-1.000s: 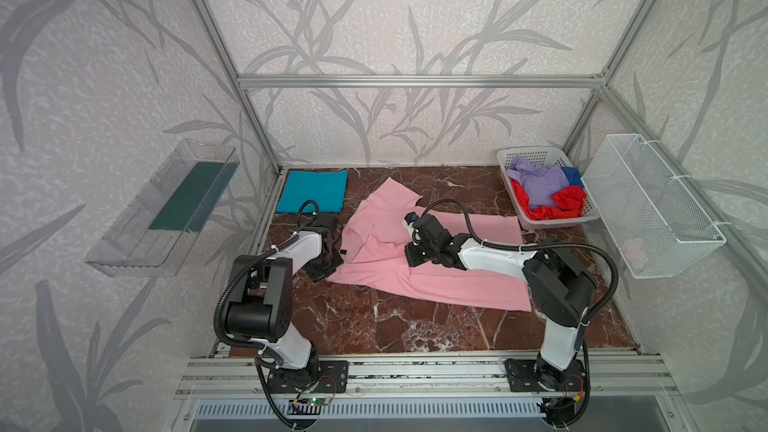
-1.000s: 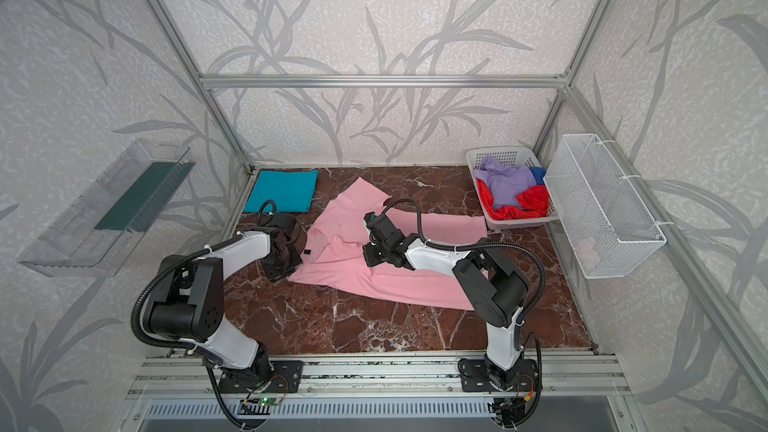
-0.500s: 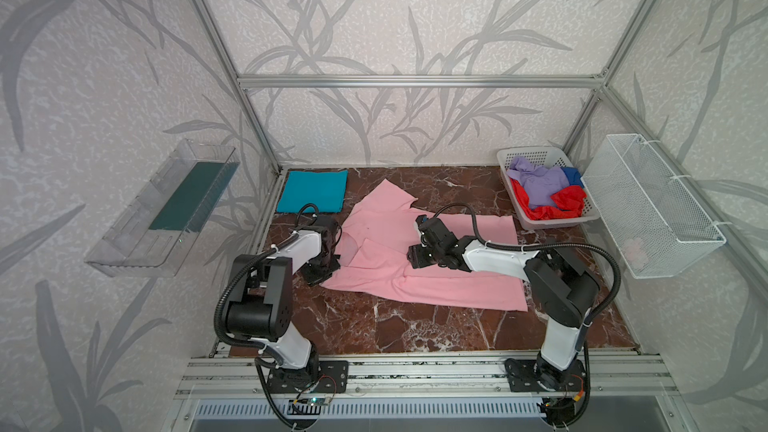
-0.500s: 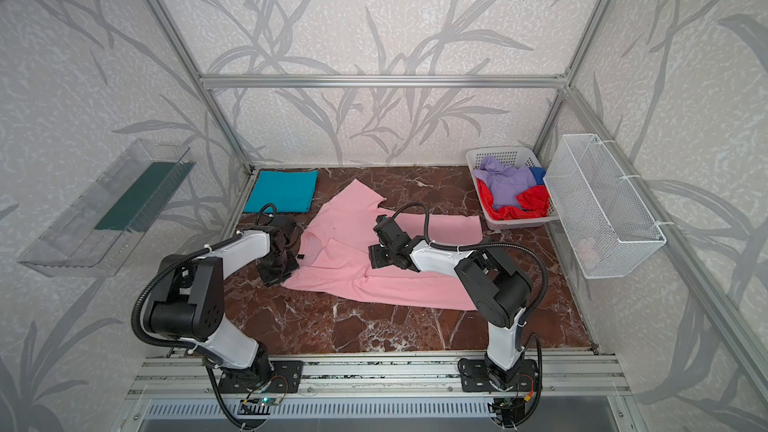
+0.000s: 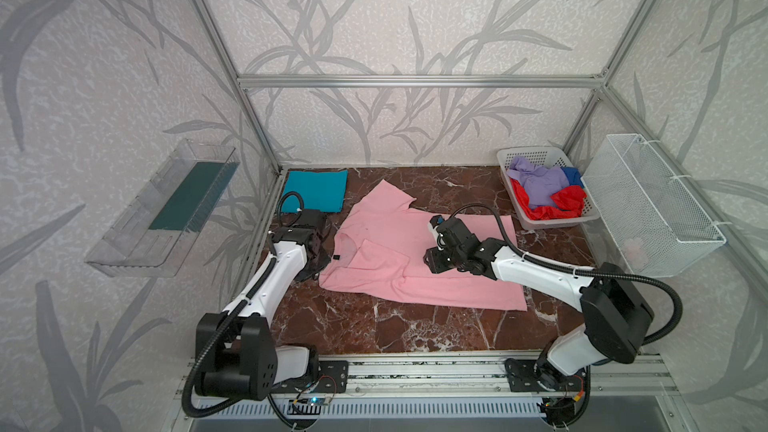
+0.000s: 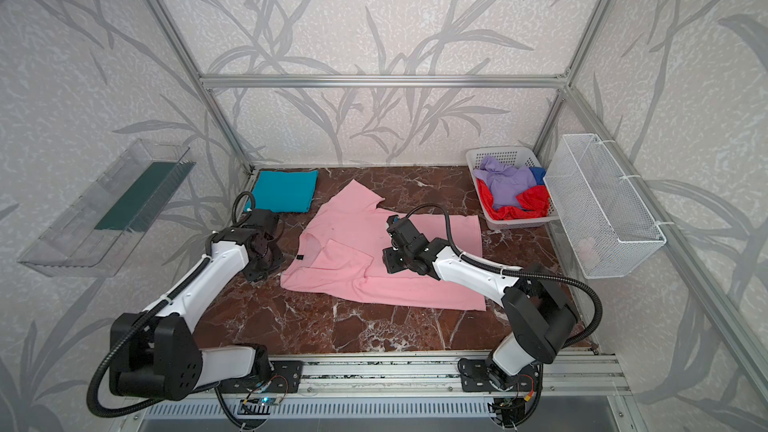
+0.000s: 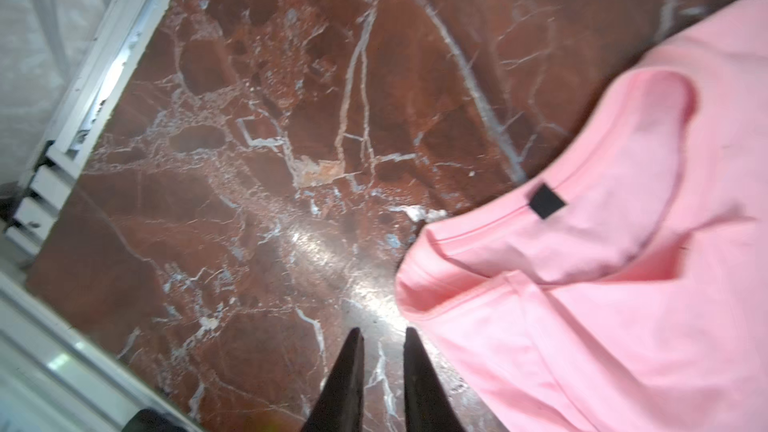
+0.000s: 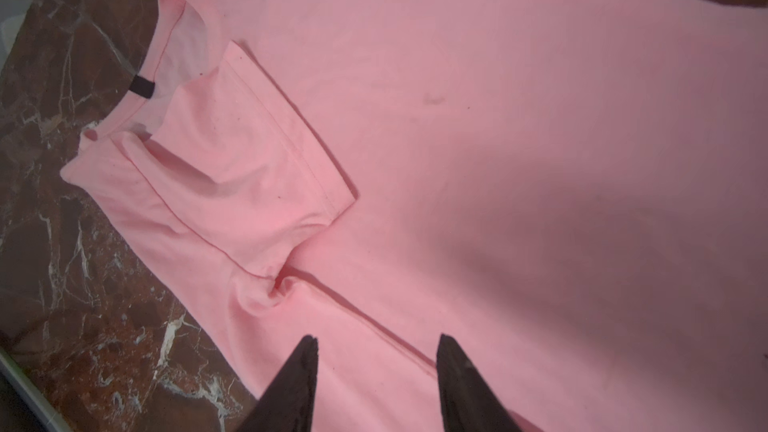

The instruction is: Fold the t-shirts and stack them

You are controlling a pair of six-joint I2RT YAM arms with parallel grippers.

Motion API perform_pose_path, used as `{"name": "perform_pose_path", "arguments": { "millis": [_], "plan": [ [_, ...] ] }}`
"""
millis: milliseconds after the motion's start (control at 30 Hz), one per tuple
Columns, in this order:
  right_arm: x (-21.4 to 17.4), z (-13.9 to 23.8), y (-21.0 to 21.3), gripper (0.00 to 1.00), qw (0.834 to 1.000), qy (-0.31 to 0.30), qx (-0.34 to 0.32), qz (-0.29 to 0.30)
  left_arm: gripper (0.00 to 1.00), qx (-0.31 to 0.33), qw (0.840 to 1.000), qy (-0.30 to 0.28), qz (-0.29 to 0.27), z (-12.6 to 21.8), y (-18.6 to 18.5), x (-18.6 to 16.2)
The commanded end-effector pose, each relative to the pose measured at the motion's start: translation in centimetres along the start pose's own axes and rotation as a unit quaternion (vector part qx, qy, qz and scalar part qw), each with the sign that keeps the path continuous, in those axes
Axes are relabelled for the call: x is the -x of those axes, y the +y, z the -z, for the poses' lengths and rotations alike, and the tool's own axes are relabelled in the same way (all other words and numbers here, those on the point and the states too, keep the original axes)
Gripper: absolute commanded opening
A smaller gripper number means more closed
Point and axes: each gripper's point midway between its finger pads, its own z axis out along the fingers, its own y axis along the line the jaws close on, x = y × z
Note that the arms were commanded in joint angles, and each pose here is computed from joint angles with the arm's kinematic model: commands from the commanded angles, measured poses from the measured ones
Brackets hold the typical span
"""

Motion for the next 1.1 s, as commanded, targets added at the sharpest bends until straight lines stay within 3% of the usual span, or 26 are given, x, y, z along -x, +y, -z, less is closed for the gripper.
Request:
{"name": "perform_pose_path", "arguments": {
  "millis": [0,100,233,367,433,567,700,800,933,1067],
  "plan": [
    [-2.5,-1.6,3.5,0.51,0.995,0.056,0.049,0.059,0.22,-0.054,0.998,0.030,-0.008,-0.5,-3.5,-1.2],
    [-3.2,-3.8,5.7,0.52,0.992,0.080,0.065,0.071,0.21,-0.074,0.996,0.044,-0.020,-1.2,-5.4,-2.5],
    [-3.2,-6.2,6.4,0.53,0.993,0.086,0.076,0.038,0.20,-0.087,0.994,0.059,-0.018,-2.7,-6.6,-4.0],
    [-3.1,-7.5,6.4,0.52,0.993,0.086,0.074,0.027,0.16,-0.053,0.996,0.077,-0.011,-5.3,-5.4,-5.2],
    [-3.4,-7.9,5.6,0.40,0.994,0.091,0.055,0.025,0.13,-0.026,0.995,0.091,-0.011,-6.3,-4.5,-5.8],
    [-4.0,-8.3,3.7,0.32,0.995,0.094,0.011,0.013,0.12,0.012,0.995,0.096,-0.001,-7.0,-2.3,-6.2],
    [-4.6,-7.3,-0.2,0.32,0.993,0.094,-0.075,-0.014,0.11,0.051,0.993,0.106,0.002,-7.0,0.8,-7.2],
    [-5.3,-6.5,-2.4,0.33,0.989,0.097,-0.103,-0.035,0.11,0.074,0.991,0.108,0.005,-6.7,2.9,-8.0],
    [-5.2,-6.3,-1.3,0.38,0.993,0.095,-0.066,-0.022,0.11,0.085,0.990,0.112,0.008,-6.3,4.4,-9.0],
    [-4.5,-5.1,1.1,0.51,0.997,0.081,-0.013,-0.012,0.11,0.090,0.989,0.120,0.007,-5.8,5.2,-9.6]
  ]
}}
